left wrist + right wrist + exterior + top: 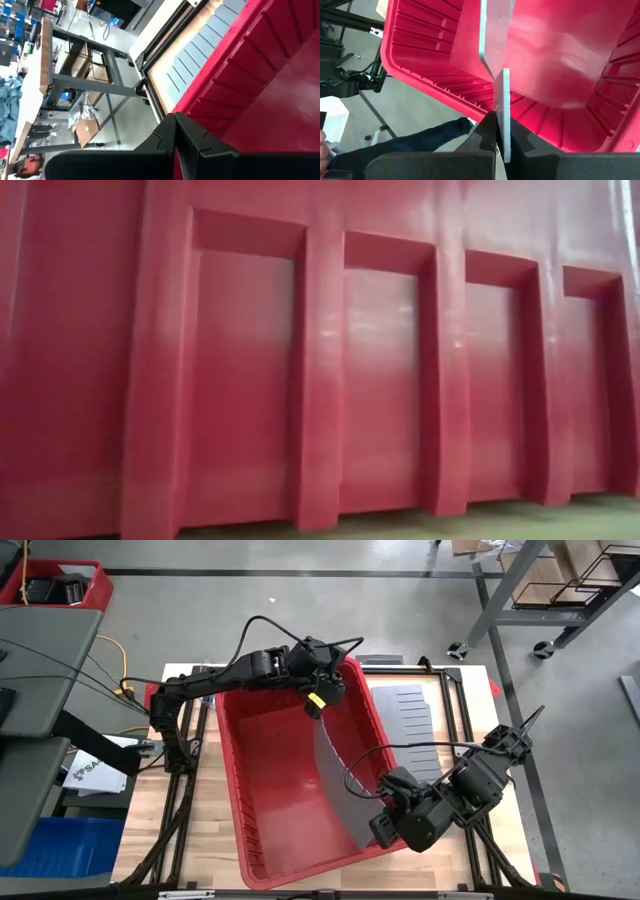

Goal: Sort blocks
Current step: Assemble the bin divider into the red bin

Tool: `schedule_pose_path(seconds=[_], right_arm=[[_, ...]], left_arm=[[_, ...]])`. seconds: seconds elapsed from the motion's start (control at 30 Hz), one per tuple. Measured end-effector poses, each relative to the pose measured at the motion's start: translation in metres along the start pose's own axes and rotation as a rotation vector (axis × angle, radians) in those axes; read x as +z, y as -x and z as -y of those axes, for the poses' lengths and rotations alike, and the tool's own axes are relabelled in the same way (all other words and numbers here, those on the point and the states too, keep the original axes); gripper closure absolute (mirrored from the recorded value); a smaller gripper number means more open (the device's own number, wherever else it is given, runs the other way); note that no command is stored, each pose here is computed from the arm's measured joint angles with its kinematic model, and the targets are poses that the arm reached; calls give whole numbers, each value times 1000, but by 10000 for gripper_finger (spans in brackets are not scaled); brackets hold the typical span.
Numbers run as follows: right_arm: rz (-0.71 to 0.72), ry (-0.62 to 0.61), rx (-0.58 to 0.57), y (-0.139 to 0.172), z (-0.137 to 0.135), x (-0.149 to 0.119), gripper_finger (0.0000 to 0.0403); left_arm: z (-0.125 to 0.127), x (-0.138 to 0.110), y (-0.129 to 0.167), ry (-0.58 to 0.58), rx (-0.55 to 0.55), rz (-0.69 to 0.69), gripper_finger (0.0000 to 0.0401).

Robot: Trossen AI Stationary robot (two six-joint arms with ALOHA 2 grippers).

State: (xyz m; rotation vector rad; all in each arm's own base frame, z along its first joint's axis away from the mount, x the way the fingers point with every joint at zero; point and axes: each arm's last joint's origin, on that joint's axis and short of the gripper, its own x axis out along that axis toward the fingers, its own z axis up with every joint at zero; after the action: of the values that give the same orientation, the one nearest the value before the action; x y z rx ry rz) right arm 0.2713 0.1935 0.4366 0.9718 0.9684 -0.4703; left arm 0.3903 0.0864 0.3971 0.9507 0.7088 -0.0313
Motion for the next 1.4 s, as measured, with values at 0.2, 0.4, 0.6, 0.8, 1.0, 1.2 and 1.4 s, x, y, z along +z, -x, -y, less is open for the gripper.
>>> schedule_pose_path(seconds=[0.2, 0.4, 0.6, 0.8, 1.0, 1.2, 1.4], right_arm=[[-2, -7, -9, 0, 1, 0, 403], [-9, -7, -15, 0, 1, 0, 403], [-10, -5, -16, 0, 1, 0, 403], [-10, -4, -17, 0, 1, 0, 403], [-1, 3, -17, -1, 1, 0, 403], [1, 16, -17, -1, 1, 0, 403], [17, 24, -18, -1, 1, 0, 403]], left_arm=[[-5, -1, 6, 5, 31, -10, 399], [-27, -1, 46, 56, 167, -22, 398], [-21, -6, 110, 169, 108, -29, 398], [17, -11, 167, 419, -299, 66, 400], [68, 2, 144, 514, -655, -27, 400], [133, 24, 94, 488, -800, 10, 401], [180, 39, 64, 568, -774, 87, 401]])
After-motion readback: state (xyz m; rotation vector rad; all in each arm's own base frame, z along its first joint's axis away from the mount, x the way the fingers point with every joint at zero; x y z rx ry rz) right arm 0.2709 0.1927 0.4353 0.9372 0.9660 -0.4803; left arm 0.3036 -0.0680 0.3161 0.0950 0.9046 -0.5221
